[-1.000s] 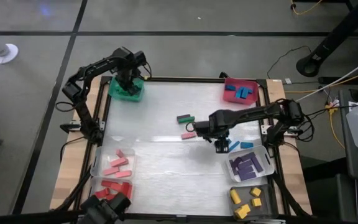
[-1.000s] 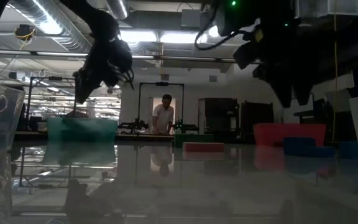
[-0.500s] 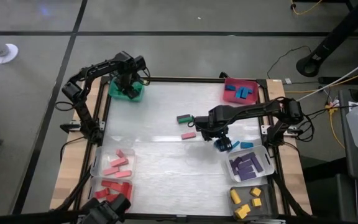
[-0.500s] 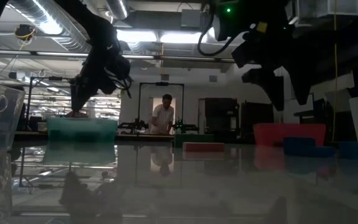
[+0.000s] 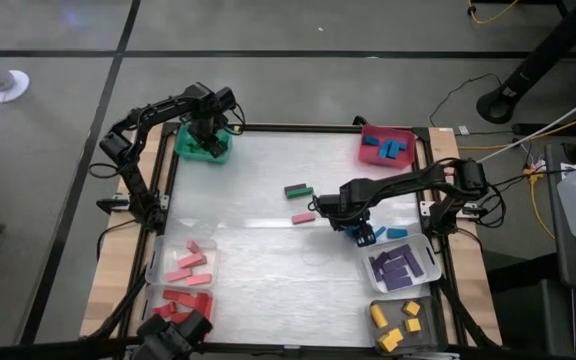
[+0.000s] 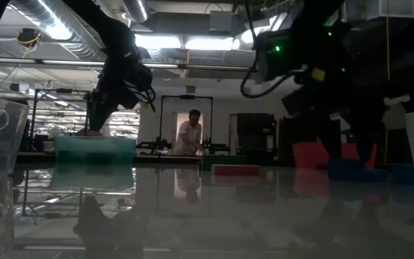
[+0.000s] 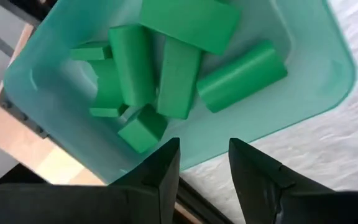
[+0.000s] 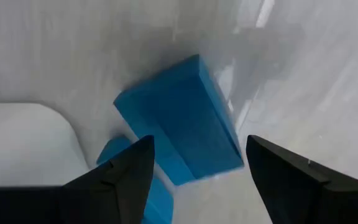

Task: Sort blocks
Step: Put the blue block into the pink bin

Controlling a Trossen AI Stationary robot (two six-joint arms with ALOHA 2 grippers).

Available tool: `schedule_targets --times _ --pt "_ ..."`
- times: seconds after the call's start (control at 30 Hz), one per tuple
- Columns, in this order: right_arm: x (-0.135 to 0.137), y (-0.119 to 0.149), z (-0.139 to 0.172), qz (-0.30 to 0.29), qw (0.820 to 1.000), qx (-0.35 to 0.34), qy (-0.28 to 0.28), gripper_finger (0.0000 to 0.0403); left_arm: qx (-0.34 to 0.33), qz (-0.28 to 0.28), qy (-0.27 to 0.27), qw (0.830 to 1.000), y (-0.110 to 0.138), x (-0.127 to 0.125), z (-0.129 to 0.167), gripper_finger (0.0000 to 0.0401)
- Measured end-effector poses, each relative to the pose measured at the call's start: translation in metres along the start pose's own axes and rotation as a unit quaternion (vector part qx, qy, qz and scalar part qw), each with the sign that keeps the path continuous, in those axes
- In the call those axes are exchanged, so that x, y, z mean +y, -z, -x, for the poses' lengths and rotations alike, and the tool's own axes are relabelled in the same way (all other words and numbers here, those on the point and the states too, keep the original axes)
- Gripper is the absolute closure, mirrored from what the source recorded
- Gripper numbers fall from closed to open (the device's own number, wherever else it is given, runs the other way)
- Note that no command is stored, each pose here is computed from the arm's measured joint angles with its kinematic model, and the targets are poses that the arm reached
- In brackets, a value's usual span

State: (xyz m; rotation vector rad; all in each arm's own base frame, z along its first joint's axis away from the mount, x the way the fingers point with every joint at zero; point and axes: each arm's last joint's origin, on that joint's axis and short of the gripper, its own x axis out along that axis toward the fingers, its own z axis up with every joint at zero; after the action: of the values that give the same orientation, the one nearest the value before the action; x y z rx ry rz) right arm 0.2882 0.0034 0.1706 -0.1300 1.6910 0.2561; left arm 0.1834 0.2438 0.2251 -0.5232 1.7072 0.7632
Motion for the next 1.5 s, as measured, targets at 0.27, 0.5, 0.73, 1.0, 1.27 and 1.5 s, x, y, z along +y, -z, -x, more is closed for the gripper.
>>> schedule_targets --times 0.27,0.5,0.73,1.0,1.27,1.5 --pt "-0.004 0.007 -0.018 -0.005 1.0 -0.001 0.012 0.0178 -0.051 -0.021 0.043 0.998 0.001 -0.012 0.015 0.0276" --pt "-0.019 0.007 -0.012 -0.03 0.999 -0.009 0.021 0.0278 -0.163 -0.044 0.088 0.982 0.011 -0.037 0.054 0.0276" --pt "-0.036 0.008 0.008 -0.058 0.998 -0.004 0.015 0.0278 -0.234 -0.039 0.149 0.96 0.018 -0.079 0.079 0.0276" --pt "-0.066 0.019 0.048 -0.037 0.999 0.019 0.03 0.027 -0.319 -0.092 0.195 0.923 0.02 -0.141 0.093 0.0276" --pt "-0.121 0.053 0.069 -0.089 0.992 0.051 0.076 0.027 -0.376 -0.139 0.23 0.887 0.03 -0.184 0.103 0.0276" --pt "-0.169 0.107 0.068 -0.194 0.977 0.07 0.061 0.0267 -0.404 -0.151 0.258 0.864 0.036 -0.207 0.11 0.0276"
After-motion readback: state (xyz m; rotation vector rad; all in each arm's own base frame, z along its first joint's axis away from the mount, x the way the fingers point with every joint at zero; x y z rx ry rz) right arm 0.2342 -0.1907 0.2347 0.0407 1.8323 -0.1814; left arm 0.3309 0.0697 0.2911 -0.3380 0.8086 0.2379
